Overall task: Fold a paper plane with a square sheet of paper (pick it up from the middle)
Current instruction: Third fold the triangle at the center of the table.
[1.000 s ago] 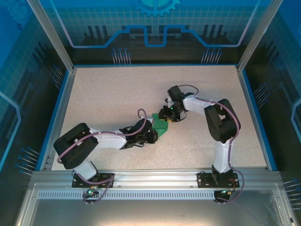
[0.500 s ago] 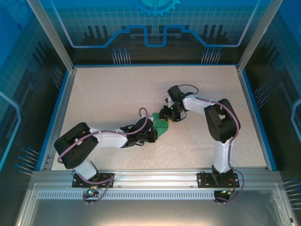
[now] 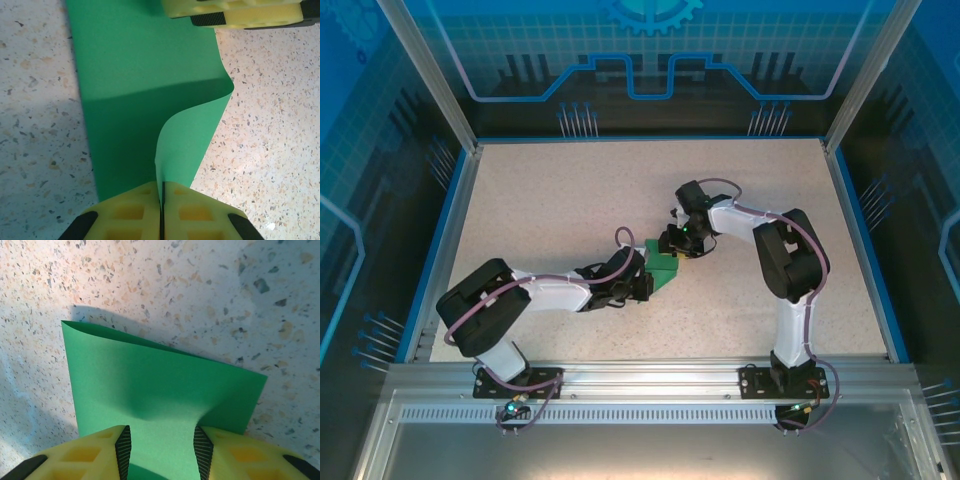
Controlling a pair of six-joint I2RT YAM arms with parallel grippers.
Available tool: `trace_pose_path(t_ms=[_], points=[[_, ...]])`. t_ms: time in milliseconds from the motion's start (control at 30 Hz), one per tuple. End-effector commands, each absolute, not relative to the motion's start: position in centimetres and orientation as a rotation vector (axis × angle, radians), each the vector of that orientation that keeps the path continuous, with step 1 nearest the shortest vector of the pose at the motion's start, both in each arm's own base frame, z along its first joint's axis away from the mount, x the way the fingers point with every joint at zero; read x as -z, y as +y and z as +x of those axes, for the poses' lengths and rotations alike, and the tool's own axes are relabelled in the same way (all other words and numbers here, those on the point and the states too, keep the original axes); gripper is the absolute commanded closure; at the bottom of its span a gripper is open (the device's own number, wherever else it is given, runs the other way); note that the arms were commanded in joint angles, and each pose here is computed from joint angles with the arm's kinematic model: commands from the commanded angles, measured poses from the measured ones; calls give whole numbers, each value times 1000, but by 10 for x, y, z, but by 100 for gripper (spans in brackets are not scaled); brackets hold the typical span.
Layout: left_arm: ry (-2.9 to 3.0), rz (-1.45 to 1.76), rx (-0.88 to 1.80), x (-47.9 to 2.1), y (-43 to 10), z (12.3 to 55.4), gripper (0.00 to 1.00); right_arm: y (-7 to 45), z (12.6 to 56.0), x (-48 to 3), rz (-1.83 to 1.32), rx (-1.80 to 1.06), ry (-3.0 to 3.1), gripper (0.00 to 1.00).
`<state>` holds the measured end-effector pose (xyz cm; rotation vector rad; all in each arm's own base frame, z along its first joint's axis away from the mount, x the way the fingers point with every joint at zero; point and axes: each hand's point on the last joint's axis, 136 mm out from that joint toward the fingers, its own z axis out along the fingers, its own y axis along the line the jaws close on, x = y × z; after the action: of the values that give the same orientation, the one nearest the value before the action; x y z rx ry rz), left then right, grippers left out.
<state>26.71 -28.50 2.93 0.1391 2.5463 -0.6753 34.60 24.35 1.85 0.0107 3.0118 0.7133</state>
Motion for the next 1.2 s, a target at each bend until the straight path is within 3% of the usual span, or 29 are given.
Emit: trace_pose_path(t_ms=[0, 1167], points=[[2532, 155, 630, -31, -283, 277, 90, 236, 335, 0, 10, -628, 3092, 58], [2556, 214, 593, -21, -284, 280, 93, 239, 334, 1, -5, -630, 3095, 58]])
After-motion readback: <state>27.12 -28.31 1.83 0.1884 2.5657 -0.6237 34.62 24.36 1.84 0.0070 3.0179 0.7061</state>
